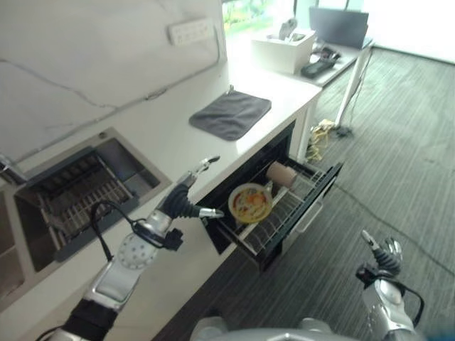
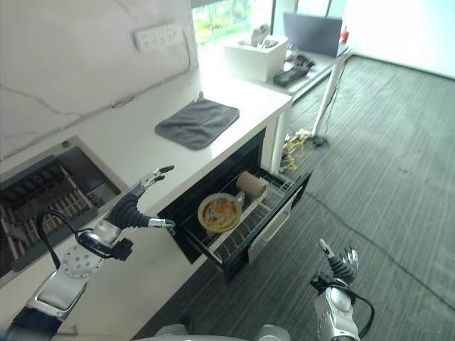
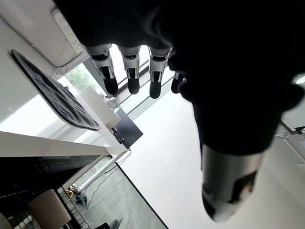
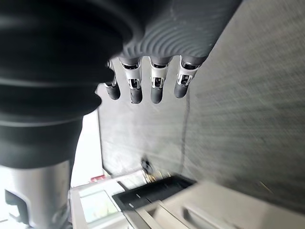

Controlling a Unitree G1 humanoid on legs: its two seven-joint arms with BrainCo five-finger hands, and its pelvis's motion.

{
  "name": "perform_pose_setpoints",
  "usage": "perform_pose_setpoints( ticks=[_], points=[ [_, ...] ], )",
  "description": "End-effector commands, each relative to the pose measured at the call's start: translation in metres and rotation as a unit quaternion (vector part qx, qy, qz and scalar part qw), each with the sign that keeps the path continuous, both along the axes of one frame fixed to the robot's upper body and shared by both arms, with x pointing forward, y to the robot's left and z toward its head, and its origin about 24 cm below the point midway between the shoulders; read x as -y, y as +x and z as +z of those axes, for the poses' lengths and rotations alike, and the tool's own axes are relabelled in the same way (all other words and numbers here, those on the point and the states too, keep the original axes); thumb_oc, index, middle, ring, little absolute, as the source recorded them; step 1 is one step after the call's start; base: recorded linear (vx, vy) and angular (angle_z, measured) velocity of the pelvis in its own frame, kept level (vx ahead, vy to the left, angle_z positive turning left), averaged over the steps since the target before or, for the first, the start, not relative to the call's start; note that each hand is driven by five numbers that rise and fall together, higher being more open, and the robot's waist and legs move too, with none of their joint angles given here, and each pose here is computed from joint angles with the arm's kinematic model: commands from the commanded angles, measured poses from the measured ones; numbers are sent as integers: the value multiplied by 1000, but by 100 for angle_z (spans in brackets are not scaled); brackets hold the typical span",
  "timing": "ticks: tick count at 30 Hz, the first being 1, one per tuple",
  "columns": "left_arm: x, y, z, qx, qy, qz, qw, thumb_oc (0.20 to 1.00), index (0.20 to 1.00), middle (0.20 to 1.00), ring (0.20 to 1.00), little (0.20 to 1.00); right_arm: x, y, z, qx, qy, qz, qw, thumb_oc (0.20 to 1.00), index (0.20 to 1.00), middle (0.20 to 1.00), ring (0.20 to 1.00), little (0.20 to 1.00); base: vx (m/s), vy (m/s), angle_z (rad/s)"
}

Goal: Place the dishes in the dishwasher.

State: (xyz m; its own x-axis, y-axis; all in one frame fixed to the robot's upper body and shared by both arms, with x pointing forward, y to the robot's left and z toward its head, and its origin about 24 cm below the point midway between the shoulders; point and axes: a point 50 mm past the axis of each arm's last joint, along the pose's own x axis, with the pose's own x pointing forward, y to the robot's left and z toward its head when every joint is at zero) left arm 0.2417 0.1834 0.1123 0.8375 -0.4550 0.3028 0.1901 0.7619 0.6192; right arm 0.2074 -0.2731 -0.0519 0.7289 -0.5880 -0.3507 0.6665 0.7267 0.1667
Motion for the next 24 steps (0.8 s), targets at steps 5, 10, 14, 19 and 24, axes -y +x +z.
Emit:
perform_pose_setpoints(
  ticks=[5,10,14,19,24],
  points=[
    [7,0,30,83,3,-21,996,1000,1000,1000,1000,1000,-12,21,2,69,86,21,994,1000,1000,1000,1000,1000,14,-3,33],
    [16,-9,30,72,-16,-45,996,1000,1000,1000,1000,1000,-26,36,-6,43,91,84,991,1000,1000,1000,1000,1000,66,125,40],
    [22,-16,25,55,-22,-67,996,1000,1000,1000,1000,1000,-37,47,-4,43,86,110,989,1000,1000,1000,1000,1000,97,91,42],
    [28,-25,22,39,-20,-95,995,1000,1000,1000,1000,1000,-52,64,6,54,83,146,984,1000,1000,1000,1000,1000,138,95,21],
    [30,-31,19,22,-7,-118,993,1000,1000,1000,1000,1000,-64,74,13,67,85,154,982,1000,1000,1000,1000,1000,165,50,27]
  ],
)
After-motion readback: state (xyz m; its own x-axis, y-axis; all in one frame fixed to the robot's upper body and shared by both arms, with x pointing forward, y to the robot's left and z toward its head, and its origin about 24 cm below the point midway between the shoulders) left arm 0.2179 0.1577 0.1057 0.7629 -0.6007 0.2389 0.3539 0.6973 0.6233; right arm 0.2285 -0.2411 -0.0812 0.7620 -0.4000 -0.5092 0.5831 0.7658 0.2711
